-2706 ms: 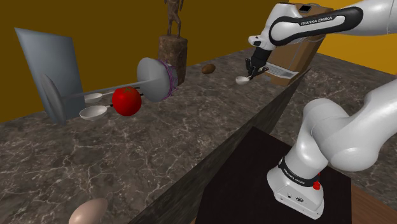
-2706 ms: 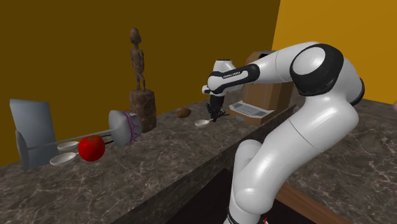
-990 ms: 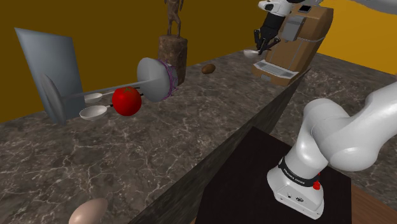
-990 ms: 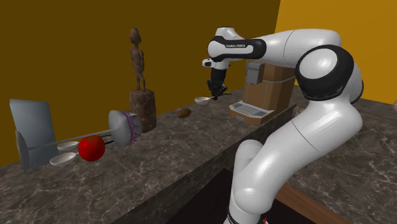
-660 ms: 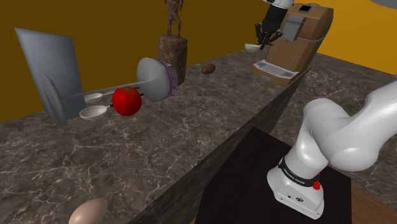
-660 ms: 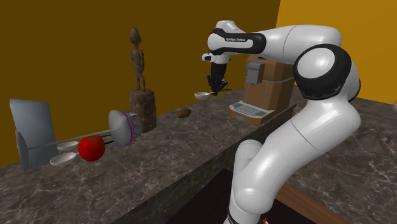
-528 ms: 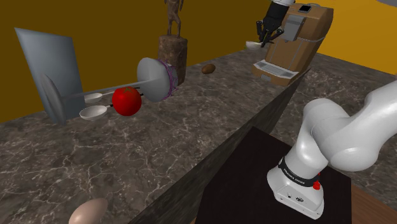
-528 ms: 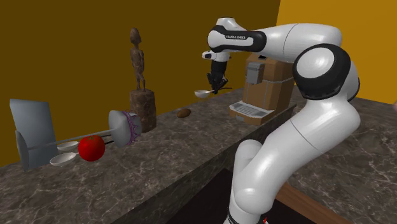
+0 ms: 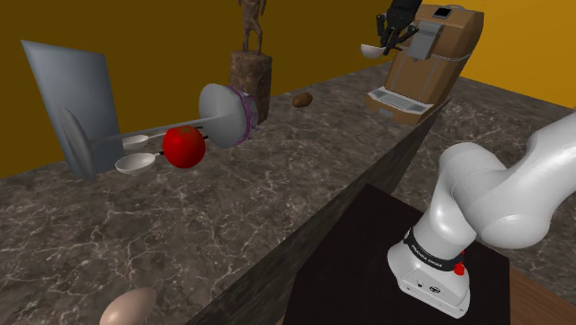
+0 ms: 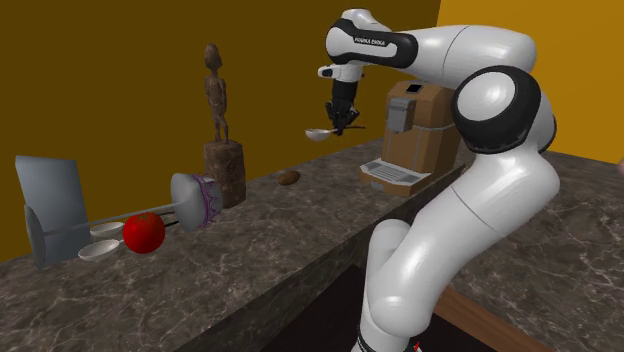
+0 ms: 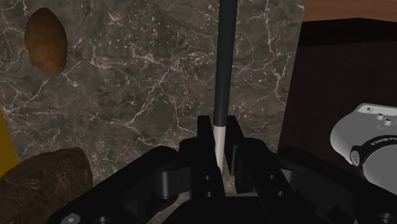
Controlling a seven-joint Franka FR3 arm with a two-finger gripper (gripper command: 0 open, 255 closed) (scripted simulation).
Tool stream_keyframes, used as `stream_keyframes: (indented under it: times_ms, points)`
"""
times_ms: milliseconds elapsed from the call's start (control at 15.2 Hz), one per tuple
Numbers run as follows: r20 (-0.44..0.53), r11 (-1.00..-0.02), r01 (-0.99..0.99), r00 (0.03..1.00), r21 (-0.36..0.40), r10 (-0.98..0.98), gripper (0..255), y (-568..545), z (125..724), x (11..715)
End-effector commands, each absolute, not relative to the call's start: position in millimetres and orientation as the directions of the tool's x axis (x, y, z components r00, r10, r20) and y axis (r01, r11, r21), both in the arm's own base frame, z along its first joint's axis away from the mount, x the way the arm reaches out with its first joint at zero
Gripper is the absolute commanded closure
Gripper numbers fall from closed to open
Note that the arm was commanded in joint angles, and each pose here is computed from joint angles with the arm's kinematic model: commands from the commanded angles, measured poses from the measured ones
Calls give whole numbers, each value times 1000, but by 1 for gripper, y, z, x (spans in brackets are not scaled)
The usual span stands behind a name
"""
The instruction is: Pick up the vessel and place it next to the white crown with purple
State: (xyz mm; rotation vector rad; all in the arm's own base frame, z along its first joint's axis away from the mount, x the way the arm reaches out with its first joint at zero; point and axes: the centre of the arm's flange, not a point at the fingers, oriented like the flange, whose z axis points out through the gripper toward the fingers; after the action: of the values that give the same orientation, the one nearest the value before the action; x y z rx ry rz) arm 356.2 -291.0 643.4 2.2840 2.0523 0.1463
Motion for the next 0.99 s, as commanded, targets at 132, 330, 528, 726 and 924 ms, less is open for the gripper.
stream_keyframes:
  times_ms: [132, 330, 528, 726, 924]
  points:
    - [26, -107, 988, 105, 113, 994, 255, -291, 665, 356]
    - [26, -107, 988, 105, 113, 994, 255, -291, 680, 356]
    - [26, -107, 988, 105, 113, 994, 255, -291, 696, 356]
    - [26, -107, 988, 105, 113, 994, 255, -291, 712, 356]
    - [26, -107, 988, 105, 113, 994, 255, -279, 722, 362]
